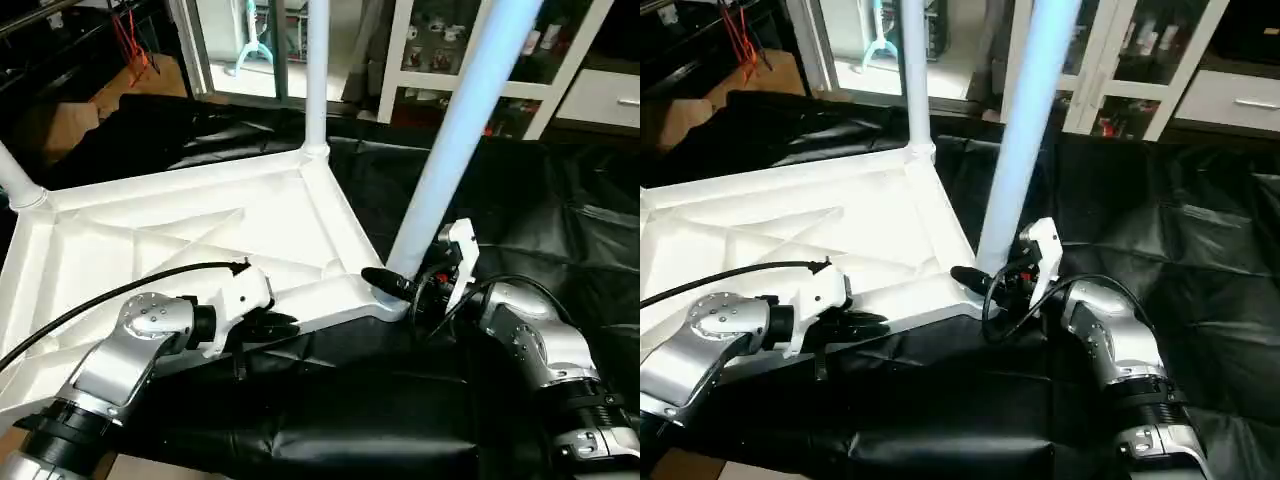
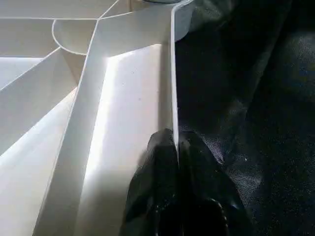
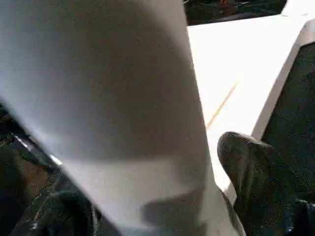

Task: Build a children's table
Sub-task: Rotate leg to tighten

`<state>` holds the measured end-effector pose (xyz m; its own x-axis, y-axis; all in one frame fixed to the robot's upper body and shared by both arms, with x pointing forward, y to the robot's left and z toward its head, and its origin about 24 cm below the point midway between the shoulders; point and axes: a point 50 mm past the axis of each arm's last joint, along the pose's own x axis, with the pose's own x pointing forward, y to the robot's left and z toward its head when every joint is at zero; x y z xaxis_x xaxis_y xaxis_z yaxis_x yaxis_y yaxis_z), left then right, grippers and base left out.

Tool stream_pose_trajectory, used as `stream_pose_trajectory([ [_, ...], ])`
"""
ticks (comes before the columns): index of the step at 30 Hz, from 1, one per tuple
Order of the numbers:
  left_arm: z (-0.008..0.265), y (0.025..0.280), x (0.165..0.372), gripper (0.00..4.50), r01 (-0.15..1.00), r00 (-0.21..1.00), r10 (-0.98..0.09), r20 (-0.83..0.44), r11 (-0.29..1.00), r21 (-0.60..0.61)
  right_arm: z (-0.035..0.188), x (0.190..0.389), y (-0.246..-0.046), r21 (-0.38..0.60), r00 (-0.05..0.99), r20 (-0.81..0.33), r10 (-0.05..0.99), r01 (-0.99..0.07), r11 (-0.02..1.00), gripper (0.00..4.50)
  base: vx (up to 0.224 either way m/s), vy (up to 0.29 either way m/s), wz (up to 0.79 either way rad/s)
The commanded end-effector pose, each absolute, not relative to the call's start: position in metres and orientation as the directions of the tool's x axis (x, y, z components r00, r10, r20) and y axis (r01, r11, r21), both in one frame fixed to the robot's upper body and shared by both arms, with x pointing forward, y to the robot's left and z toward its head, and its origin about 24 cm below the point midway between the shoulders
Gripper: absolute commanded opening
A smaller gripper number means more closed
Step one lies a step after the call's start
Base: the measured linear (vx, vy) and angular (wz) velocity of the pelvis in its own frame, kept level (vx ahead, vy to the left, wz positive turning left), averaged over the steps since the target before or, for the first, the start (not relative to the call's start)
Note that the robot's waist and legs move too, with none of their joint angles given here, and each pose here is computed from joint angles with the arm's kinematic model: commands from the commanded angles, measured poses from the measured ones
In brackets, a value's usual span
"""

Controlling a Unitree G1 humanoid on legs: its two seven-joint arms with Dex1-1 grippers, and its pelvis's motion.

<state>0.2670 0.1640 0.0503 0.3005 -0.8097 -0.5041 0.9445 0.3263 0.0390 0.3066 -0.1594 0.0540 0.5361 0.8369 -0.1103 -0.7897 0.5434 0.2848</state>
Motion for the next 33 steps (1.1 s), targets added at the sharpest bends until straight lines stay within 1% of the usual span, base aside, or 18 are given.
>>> stream_pose_trajectory([
  [1, 0.029, 0.189, 0.259, 0.00, 0.912, 0.305, -0.744, -0.595, 0.407, -0.041, 0.051, 0.305, -0.175, 0.290, 0.589, -0.138, 0.796, -0.745, 0.601, 3.18, 0.000, 0.000, 0.00],
  [3, 0.029, 0.186, 0.260, 0.00, 0.913, 0.306, -0.748, -0.589, 0.405, -0.041, 0.047, 0.305, -0.172, 0.291, 0.604, -0.151, 0.782, -0.729, 0.619, 2.91, 0.000, 0.000, 0.00],
  [4, 0.029, 0.184, 0.260, 0.00, 0.914, 0.306, -0.750, -0.587, 0.405, -0.041, 0.045, 0.305, -0.170, 0.293, 0.616, -0.160, 0.771, -0.717, 0.633, 2.84, 0.000, 0.000, 0.00],
  [5, 0.029, 0.184, 0.260, 0.00, 0.914, 0.306, -0.750, -0.587, 0.405, -0.041, 0.045, 0.305, -0.170, 0.293, 0.616, -0.160, 0.771, -0.717, 0.633, 2.84, 0.000, 0.000, 0.00],
  [8, 0.028, 0.176, 0.264, 0.00, 0.903, 0.327, -0.733, -0.597, 0.429, -0.032, 0.035, 0.301, -0.157, 0.316, 0.623, -0.187, 0.759, -0.694, 0.647, 2.76, 0.000, 0.000, 0.00],
  [9, 0.028, 0.175, 0.264, 0.00, 0.901, 0.330, -0.730, -0.598, 0.433, -0.031, 0.034, 0.300, -0.155, 0.317, 0.624, -0.190, 0.758, -0.692, 0.649, 2.73, 0.000, 0.000, 0.00],
  [10, 0.026, 0.161, 0.270, 0.00, 0.867, 0.380, -0.702, -0.602, 0.498, -0.033, 0.024, 0.304, -0.145, 0.304, 0.687, -0.241, 0.686, -0.618, 0.725, 2.70, 0.000, 0.000, 0.00],
  [16, 0.026, 0.161, 0.270, 0.00, 0.867, 0.380, -0.702, -0.602, 0.498, -0.033, 0.024, 0.304, -0.145, 0.304, 0.687, -0.241, 0.686, -0.618, 0.725, 2.40, 0.000, 0.000, 0.00],
  [33, 0.026, 0.161, 0.270, 0.00, 0.867, 0.380, -0.702, -0.602, 0.498, -0.033, 0.024, 0.304, -0.145, 0.304, 0.687, -0.241, 0.686, -0.618, 0.725, 2.23, 0.000, 0.000, 0.00],
])
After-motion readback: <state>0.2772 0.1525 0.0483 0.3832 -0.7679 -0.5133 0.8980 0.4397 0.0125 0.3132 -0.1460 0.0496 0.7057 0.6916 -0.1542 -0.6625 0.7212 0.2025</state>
